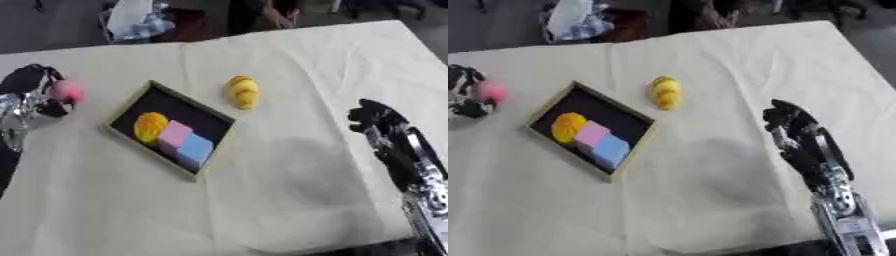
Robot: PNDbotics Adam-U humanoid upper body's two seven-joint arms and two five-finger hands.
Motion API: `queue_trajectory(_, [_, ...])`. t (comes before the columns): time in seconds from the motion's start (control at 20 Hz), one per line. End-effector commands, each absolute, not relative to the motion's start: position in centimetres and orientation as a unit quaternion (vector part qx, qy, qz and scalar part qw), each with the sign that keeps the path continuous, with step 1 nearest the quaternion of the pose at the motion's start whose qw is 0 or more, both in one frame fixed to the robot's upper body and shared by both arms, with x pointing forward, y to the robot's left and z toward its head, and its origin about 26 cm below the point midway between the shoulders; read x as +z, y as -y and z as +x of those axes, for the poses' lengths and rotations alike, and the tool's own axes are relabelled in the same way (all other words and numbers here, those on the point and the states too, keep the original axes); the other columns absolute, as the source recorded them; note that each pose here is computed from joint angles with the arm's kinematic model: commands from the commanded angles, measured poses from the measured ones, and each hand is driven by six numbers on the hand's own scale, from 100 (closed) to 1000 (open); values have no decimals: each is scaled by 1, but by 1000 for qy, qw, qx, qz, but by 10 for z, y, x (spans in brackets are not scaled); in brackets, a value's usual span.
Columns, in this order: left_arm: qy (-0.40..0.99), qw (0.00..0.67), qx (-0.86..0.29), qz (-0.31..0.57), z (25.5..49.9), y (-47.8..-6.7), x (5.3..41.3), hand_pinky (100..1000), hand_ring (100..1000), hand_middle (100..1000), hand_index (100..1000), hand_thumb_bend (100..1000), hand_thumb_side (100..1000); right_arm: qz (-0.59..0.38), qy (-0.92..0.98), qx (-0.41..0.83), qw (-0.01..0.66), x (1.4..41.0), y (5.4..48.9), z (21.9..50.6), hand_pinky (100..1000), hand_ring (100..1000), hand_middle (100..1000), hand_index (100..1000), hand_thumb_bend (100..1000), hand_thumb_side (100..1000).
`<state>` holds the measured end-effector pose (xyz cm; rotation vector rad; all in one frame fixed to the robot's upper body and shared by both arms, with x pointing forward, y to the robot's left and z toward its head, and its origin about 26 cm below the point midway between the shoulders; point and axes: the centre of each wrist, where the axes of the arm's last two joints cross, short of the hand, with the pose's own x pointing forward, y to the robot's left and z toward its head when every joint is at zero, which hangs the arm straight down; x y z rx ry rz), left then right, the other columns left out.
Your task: Pick up objects on the table and place them in the box.
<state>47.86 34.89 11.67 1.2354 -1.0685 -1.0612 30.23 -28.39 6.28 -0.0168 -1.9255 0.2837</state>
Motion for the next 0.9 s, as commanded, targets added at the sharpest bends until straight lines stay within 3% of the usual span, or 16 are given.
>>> queue_trajectory(0.05, [469,537,-435,550,482,-353,136,626,473,483,648,194,130,-6,824,126,553,70,285,304,800,812,722,855,100,481])
queue_trajectory(0.15, [487,523,-419,560,483,-353,145,618,456,458,616,140,131,-7,824,125,553,70,285,304,800,812,721,855,100,482])
queue_trajectory(0.4, [536,479,-415,558,484,-348,173,633,465,463,621,127,133,-9,823,124,554,69,286,304,800,812,721,855,100,482])
queue_trajectory(0.9, [602,417,-508,453,480,-311,203,651,485,483,643,112,145,-8,823,126,553,69,286,305,800,812,721,855,100,481])
